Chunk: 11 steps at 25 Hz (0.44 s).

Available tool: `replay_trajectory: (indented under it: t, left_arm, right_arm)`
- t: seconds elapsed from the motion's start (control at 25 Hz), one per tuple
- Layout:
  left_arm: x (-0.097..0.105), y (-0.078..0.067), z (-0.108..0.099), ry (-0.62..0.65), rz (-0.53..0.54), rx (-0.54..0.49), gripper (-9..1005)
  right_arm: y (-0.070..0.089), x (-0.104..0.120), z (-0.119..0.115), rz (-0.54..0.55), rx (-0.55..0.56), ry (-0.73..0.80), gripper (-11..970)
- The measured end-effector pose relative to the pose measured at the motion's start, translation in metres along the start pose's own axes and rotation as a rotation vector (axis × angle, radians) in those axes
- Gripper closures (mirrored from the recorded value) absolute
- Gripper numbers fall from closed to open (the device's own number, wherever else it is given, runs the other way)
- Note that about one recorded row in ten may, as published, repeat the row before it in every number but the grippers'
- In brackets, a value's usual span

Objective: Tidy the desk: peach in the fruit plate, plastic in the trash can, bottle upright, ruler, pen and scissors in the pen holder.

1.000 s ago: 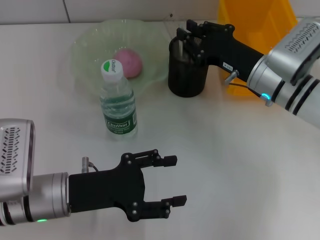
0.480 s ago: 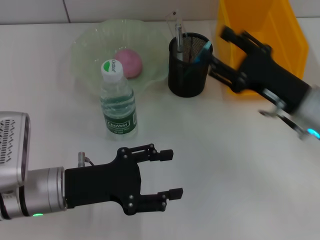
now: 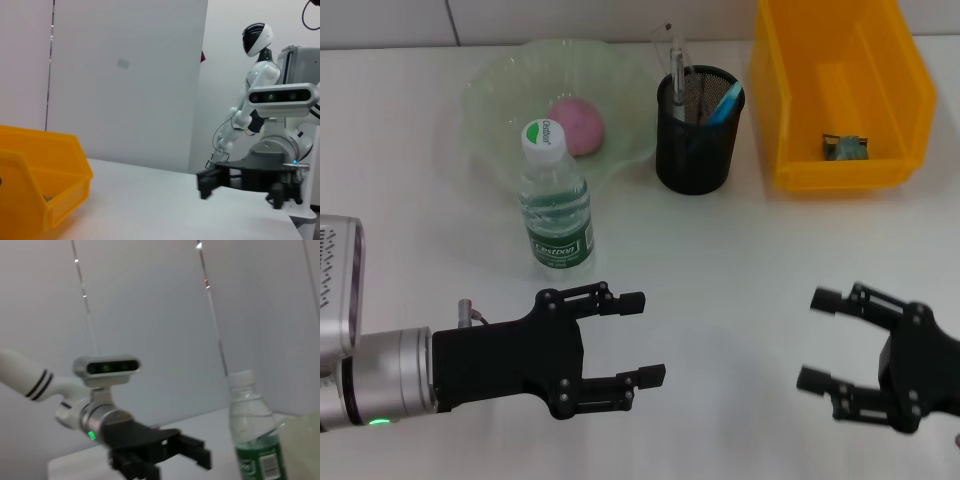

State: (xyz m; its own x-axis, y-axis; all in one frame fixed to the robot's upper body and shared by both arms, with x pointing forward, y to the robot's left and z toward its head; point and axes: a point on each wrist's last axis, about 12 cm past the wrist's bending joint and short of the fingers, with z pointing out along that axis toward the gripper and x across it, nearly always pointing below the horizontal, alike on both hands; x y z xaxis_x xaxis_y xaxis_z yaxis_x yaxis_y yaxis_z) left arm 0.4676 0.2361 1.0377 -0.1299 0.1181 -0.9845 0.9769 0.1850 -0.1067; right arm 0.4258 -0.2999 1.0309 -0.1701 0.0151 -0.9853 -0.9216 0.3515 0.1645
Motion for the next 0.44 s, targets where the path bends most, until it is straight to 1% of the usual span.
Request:
replay_trajectory:
  t: [0.16,0.44]
  left_arm:
    - [0.0001,0.0001,0.0007,0.001,0.000,-0.001,247]
    - [0.0020,-0.0027,0.0015,-0.003,-0.004,-0.004,247]
  right_arm:
    - [0.0048,0.0046,-0.0020,0.018,-0.014,0.020,124]
    - [0.0047,0.0056,-0.0010,0.018,-0.007,0.023,124]
